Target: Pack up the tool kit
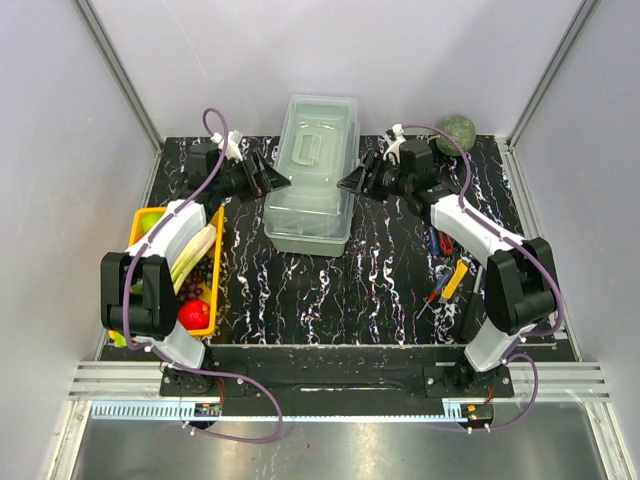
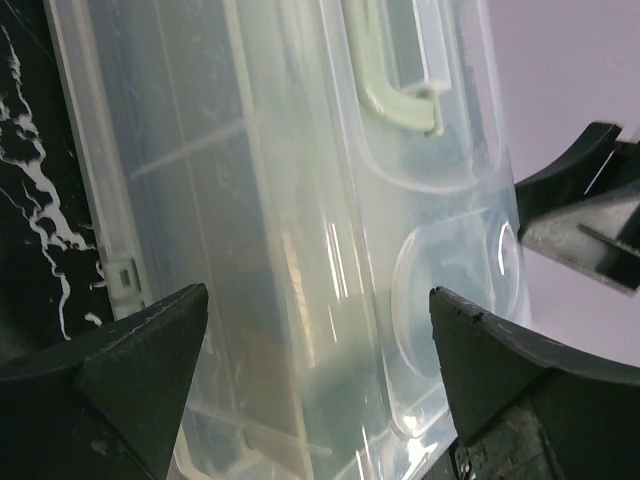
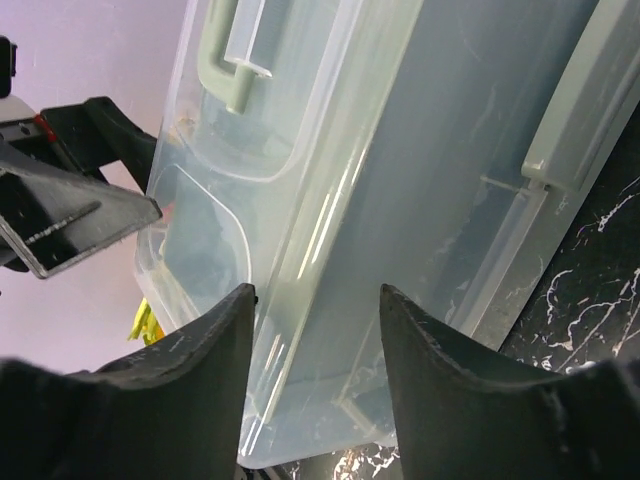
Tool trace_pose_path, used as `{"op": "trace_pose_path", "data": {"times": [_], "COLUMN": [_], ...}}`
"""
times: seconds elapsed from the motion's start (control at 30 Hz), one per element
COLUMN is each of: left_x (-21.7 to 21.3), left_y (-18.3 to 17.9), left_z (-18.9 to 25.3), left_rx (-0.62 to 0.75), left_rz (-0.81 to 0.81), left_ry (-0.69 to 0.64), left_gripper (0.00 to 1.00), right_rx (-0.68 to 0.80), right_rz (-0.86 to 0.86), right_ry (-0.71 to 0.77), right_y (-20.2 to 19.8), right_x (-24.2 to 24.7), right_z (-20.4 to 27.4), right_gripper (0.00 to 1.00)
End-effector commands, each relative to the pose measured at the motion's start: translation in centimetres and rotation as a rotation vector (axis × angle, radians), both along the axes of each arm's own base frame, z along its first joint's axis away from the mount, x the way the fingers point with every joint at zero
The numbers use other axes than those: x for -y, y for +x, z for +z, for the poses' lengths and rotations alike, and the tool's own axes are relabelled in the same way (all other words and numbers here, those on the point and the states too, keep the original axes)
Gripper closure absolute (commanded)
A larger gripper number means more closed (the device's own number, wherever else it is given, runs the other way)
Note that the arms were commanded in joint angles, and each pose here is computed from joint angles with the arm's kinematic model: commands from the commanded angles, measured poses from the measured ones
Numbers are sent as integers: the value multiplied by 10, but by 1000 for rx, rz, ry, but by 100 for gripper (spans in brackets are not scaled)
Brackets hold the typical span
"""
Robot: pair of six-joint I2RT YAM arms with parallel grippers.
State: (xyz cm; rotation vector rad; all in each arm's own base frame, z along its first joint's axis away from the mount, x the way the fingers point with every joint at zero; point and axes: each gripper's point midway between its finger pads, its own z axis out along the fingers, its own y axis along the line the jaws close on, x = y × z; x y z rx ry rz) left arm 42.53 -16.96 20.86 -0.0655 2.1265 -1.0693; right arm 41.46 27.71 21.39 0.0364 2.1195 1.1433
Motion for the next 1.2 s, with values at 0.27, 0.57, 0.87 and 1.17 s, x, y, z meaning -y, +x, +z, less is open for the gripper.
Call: {"op": "trace_pose_path", "data": {"times": [0.27,0.57,0.87,1.17], "left_x": [14,10,-15,-32], "left_y": [-60,-94,-70,-15], "left_z": [12,12,45,105], "left_rx": [91,95,187,363], "left_rz": [-88,-73,62,174], "left_ry": [-44,-16,126,232], "left_gripper": [21,23,8,1], "right_rx": [-70,-116,-41,80], "right_rz": [56,67,-17,-253], "right_ry": [-87,-73,-133,-212], "right_y": [-53,-92,-78,-50], "right_x": [-27,-31,-16,47], "right_z": [-16,-20,1,31], "right_gripper": [52,51,37,1]}}
